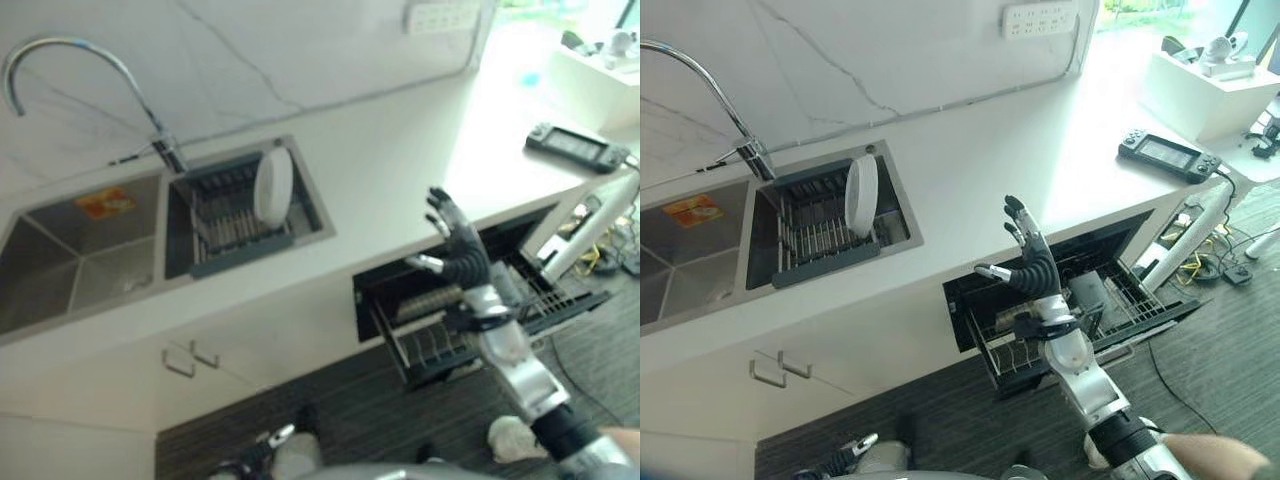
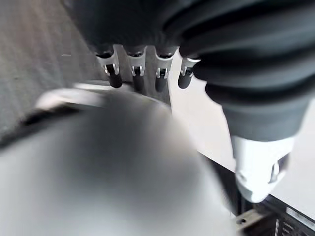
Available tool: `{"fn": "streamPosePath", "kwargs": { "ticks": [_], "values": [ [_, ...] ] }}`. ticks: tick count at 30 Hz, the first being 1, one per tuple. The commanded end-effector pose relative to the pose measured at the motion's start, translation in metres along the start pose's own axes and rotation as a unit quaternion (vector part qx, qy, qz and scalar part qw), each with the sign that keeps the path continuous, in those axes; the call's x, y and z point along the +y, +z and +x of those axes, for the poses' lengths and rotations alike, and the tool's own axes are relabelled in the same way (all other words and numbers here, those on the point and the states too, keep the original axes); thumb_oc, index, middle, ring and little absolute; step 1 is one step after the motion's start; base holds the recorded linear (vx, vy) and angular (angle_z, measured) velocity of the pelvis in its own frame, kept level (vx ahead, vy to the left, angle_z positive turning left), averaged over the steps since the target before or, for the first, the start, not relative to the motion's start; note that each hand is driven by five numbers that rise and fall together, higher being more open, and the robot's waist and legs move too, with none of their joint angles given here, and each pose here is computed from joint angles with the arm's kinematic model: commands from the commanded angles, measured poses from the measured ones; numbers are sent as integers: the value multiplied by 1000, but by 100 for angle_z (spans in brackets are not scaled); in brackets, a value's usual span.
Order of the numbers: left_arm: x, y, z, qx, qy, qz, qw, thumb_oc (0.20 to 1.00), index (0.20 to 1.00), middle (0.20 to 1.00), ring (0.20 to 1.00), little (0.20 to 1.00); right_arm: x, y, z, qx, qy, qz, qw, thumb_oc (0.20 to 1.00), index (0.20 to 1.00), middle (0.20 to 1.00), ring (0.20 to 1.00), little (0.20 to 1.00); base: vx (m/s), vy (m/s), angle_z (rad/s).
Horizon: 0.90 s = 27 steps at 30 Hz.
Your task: Place the dishes in the dishwasher.
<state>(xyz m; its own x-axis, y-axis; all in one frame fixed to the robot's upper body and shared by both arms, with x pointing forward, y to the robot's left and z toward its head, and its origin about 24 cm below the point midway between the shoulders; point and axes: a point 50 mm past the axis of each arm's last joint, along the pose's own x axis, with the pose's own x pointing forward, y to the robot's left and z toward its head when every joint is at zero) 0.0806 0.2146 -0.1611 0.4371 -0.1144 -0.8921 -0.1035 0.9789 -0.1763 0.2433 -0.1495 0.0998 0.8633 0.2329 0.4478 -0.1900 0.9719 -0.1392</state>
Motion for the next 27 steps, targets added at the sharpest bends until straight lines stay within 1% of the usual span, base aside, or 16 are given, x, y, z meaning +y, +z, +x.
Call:
{"fn": "streamPosePath", "kwargs": {
  "ticks": [1,3,4,6,9,12,15,17,18,19,20,21,22,27],
  "values": [
    [4,19,1,-34,-5,-1,999,1000,1000,1000,1000,1000,10,34,12,-95,53,-6,994,1000,1000,1000,1000,1000,75,35,-16],
    [3,20,2,-34,-9,4,999,1000,1000,1000,1000,1000,10,33,14,-91,43,2,995,1000,1000,1000,1000,1000,66,7,-6],
    [-4,15,3,-31,-21,18,999,1000,1000,1000,1000,1000,9,34,16,-92,39,3,995,1000,1000,1000,1000,1000,69,23,16],
    [-7,8,2,-28,-25,24,999,1000,1000,1000,1000,1000,8,34,17,-89,40,5,995,1000,1000,1000,1000,1000,40,85,11],
    [-10,5,-1,-37,-34,89,995,1000,1000,1000,1000,1000,8,35,17,-91,42,12,995,1000,1000,1000,1000,1000,8,171,-9],
    [-3,8,-1,-21,-27,118,992,1000,1000,1000,1000,1000,9,38,15,-103,42,7,994,1000,1000,1000,1000,1000,9,39,-25],
    [1,11,-2,-28,-14,108,994,1000,1000,1000,1000,1000,18,40,20,-109,59,40,992,1000,1000,1000,1000,1000,-57,-71,-39],
    [-2,20,1,-36,-10,102,994,1000,1000,1000,1000,1000,21,38,21,-115,60,26,991,1000,1000,1000,1000,1000,-127,-138,-47],
    [-3,20,2,-38,-5,82,996,1000,1000,1000,1000,1000,21,37,21,-111,58,23,992,1000,1000,1000,1000,1000,-98,-160,24],
    [-5,17,2,-44,3,17,999,1000,1000,1000,1000,1000,17,36,22,-99,37,30,994,1000,1000,1000,1000,1000,-17,-98,50],
    [-5,13,2,-39,-3,18,999,1000,1000,1000,1000,1000,14,35,20,-93,24,31,995,1000,1000,1000,1000,1000,16,-87,57],
    [-8,8,1,-32,-10,53,998,1000,1000,1000,1000,1000,11,33,18,-87,19,36,995,1000,1000,1000,1000,1000,40,-46,50],
    [-8,5,1,-27,-12,60,998,1000,1000,1000,1000,1000,10,33,18,-85,21,39,995,1000,1000,1000,1000,1000,30,-26,43],
    [-6,-5,0,-2,-4,48,999,1000,1000,1000,1000,1000,12,39,23,-91,21,48,994,1000,1000,1000,1000,1000,64,23,17]
  ]
}}
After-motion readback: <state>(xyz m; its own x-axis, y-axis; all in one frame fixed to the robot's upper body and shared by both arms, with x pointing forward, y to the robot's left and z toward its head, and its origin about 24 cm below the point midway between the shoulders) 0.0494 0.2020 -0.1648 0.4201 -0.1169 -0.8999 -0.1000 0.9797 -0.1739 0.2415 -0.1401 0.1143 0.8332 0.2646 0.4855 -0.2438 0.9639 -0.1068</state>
